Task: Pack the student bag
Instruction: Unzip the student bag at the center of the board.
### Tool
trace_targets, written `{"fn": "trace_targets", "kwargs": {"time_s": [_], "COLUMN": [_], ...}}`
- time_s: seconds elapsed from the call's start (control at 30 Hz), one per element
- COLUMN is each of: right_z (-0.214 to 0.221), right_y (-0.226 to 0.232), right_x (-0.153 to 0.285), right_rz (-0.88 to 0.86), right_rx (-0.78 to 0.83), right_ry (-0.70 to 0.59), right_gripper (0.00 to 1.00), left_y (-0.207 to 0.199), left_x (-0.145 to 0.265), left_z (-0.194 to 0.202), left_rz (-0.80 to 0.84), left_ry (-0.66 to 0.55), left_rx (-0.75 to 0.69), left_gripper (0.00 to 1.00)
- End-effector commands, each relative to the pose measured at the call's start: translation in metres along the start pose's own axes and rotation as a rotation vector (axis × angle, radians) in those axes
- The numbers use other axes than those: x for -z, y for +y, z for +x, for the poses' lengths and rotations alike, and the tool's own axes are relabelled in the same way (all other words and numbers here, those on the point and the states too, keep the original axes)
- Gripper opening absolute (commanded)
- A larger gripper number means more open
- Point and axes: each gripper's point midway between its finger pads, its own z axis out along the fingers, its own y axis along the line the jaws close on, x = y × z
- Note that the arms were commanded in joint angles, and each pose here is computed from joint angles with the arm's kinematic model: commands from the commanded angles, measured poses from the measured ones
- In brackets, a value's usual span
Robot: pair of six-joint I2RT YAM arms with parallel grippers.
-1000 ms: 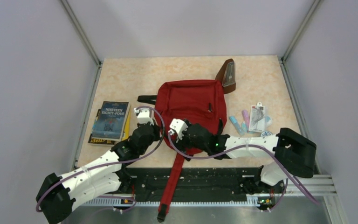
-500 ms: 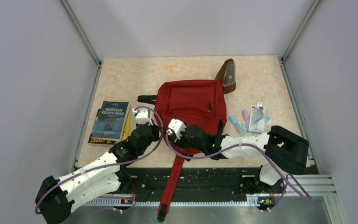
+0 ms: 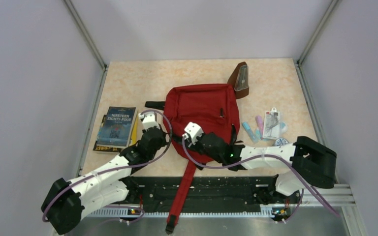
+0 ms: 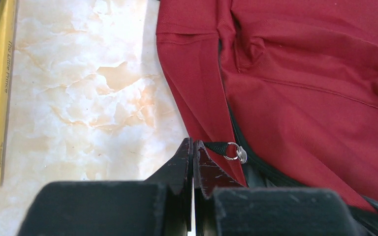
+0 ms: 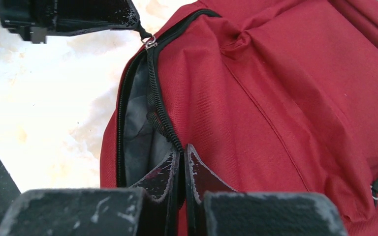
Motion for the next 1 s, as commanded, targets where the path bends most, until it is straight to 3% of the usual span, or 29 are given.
{"fn": "trace_targets", "kwargs": {"time_s": [0.0, 0.33, 0.97], "right_z": [-0.016, 0.000, -0.043], "right_y": [-0.008, 0.002, 0.005], "right_x": [0.020, 0.037, 0.062], "right_rz": [0.028, -0.042, -0.120], "right_rx": [-0.050, -0.092, -0.093], "right_ry": [-0.064, -0.056, -0.159], "right_gripper": [0.00, 0.00, 0.00], "left_y": [-0.008, -0.003, 0.025], "left_x": [-0.011, -0.033, -0.098], "left_z": [-0.032, -0.075, -0.095], "left_rz": [0.003, -0.017, -0.115], "left_ry": [-0.083, -0.154, -0.148], "left_rx": [0.038, 0.037, 0.021], "left_gripper": [0.00, 0.00, 0.00]}}
